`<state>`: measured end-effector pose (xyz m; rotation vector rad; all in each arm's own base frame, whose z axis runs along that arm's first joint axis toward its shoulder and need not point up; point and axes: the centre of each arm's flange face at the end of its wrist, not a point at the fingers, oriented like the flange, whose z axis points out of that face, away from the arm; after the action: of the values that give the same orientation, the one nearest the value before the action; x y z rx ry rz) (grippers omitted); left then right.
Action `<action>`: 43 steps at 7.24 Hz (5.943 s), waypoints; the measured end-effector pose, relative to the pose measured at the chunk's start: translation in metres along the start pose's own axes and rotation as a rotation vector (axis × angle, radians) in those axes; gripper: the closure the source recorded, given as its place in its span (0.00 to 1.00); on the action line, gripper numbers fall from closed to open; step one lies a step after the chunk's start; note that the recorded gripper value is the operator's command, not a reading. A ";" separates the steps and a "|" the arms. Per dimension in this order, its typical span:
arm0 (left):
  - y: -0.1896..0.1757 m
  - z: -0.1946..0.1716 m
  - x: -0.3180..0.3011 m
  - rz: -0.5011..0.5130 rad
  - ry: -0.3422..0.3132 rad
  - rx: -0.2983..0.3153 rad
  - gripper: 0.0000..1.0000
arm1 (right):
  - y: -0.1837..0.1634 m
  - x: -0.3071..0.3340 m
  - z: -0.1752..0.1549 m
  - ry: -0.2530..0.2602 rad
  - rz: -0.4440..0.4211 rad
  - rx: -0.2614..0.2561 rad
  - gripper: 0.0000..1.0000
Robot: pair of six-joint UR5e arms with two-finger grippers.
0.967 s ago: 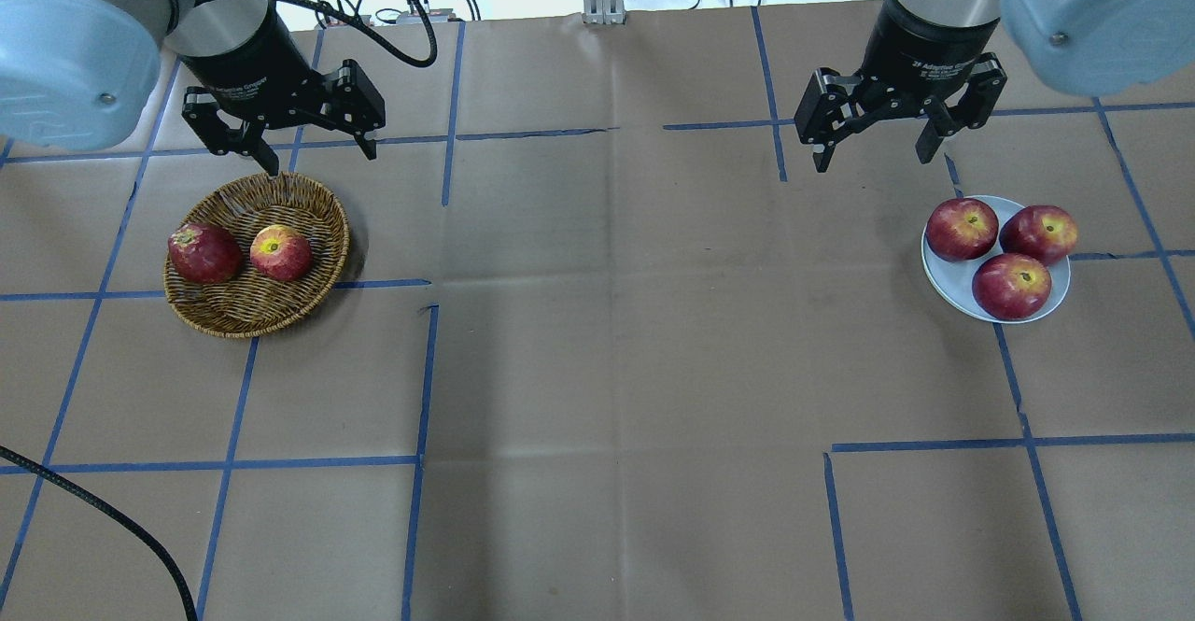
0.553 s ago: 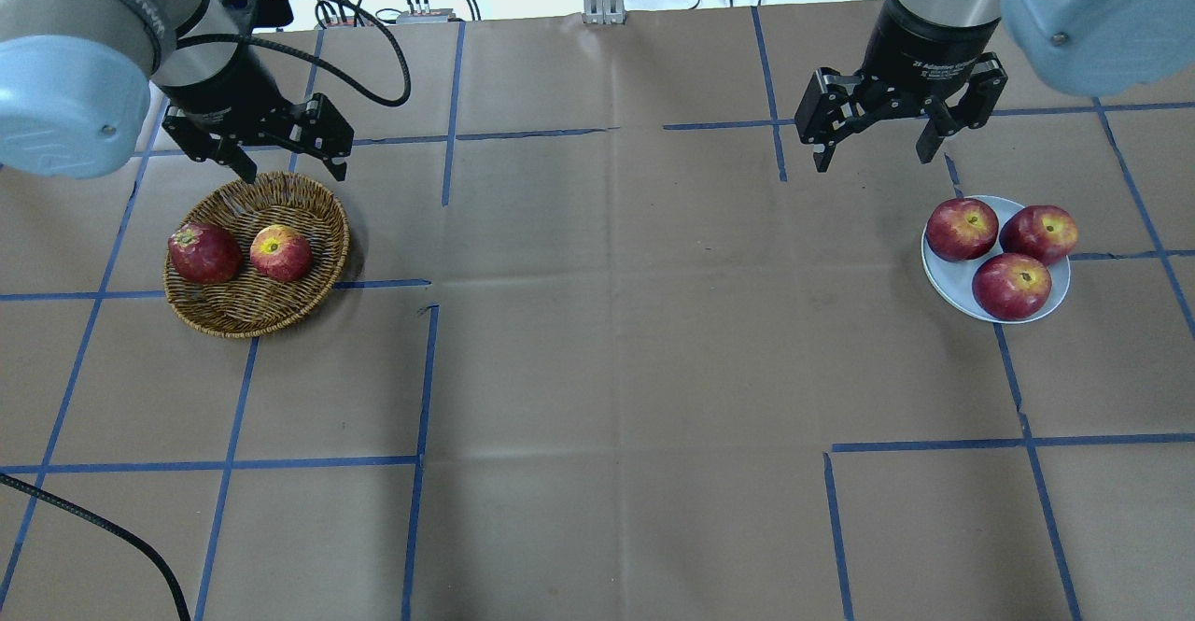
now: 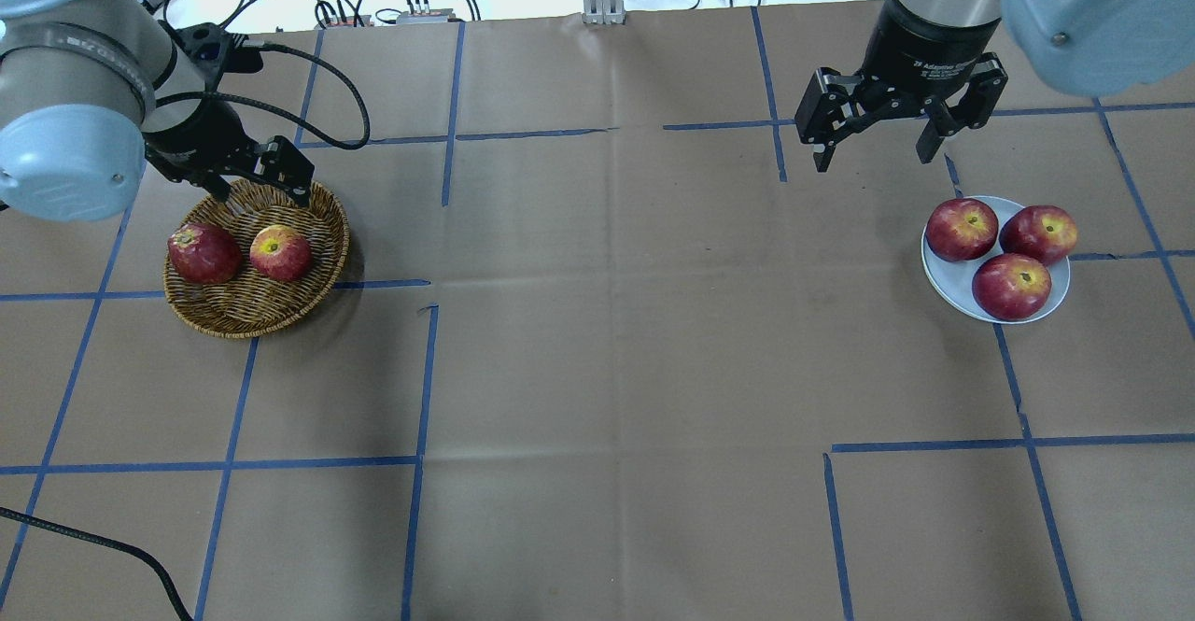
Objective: Transfer apple from basket to plate
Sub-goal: 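Lower the left gripper into the basket and grasp the yellow-red apple, then lift the yellow-red apple with the left gripper and carry it toward the table center, then set the apple down on the table and open the left gripper, then move the right gripper toward the apple while the left gripper withdraws above the basket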
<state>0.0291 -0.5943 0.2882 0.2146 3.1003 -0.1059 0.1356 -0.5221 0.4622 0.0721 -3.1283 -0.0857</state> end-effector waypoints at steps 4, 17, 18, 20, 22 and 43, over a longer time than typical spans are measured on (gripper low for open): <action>0.000 0.069 -0.032 0.023 0.009 -0.017 0.01 | 0.000 0.000 0.000 0.000 0.000 -0.001 0.00; -0.012 0.007 0.168 -0.209 0.016 0.007 0.48 | 0.000 0.000 0.000 0.001 -0.002 0.000 0.00; -0.014 0.015 0.224 -0.243 0.023 0.001 0.48 | 0.000 0.000 0.000 0.001 -0.002 0.000 0.00; -0.029 0.037 0.322 -0.242 0.012 0.007 0.48 | 0.000 0.000 0.000 0.001 -0.002 0.000 0.00; -0.040 0.057 0.379 -0.225 0.001 0.007 0.48 | 0.000 0.000 0.000 0.001 -0.002 0.000 0.00; 0.023 -0.205 0.185 -0.052 -0.074 0.024 0.01 | -0.039 -0.064 -0.018 0.016 0.060 0.047 0.00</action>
<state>-0.1565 -0.5318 0.4844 0.1275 3.0324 -0.1494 0.2010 -0.5586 0.4772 -0.0214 -3.1141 -0.0103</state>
